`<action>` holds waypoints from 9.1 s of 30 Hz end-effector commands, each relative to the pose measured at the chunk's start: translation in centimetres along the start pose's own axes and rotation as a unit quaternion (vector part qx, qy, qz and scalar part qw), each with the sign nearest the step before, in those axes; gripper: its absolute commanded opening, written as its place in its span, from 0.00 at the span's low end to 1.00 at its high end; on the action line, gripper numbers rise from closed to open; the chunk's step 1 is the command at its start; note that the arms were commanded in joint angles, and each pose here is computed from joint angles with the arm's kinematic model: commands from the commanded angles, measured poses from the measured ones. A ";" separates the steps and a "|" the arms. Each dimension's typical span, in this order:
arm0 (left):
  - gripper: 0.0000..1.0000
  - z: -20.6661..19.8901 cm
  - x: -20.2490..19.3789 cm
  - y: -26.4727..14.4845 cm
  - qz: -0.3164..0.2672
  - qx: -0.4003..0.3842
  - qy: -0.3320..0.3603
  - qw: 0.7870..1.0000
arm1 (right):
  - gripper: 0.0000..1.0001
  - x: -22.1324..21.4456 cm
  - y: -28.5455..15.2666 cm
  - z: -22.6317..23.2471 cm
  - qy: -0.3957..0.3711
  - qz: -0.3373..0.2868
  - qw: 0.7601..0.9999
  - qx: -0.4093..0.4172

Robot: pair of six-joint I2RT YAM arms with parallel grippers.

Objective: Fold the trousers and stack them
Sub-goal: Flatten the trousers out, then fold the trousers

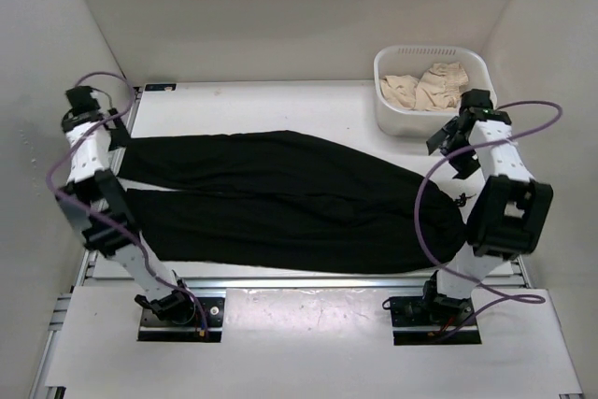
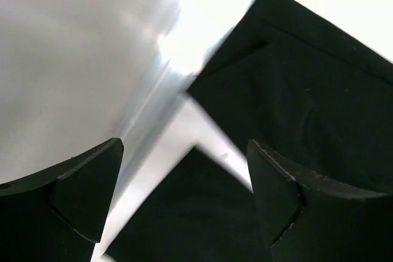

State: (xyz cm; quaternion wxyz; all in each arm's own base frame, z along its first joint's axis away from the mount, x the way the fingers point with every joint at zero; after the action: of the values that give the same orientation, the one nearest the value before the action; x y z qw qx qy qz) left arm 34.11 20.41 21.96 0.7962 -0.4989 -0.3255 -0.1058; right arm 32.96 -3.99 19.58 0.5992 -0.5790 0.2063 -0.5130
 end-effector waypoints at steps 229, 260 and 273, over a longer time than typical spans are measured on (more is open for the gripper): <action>0.14 3.3 -11.2 -10.0 0.092 -0.016 -0.064 0.994 | 0.15 -1.1 -0.2 -8.5 0.080 0.047 0.996 -0.007; 0.14 -8.9 -26.6 -8.7 0.261 -0.187 0.107 0.941 | 0.23 -30.2 -0.5 1.1 -0.456 0.142 0.872 0.105; 0.14 -8.5 -24.1 0.2 0.181 -0.034 0.128 0.975 | 0.25 -23.1 1.2 0.5 -0.242 0.075 0.967 0.037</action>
State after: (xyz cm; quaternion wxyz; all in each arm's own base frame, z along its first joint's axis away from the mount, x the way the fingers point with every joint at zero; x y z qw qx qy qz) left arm 13.24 5.26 7.24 0.7412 -0.6695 -0.0063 0.0490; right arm 23.80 16.86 8.61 0.6976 -0.6702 0.0653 -0.2447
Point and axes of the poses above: each gripper's point midway between its finger pads, its own y axis out along the fingers, its own z axis along the line the jaws close on, x = y × z, the point moved 7 cm from there along -y, back along the fingers, and after that the axes turned 13 degrees about y, right-handed, at the moved point
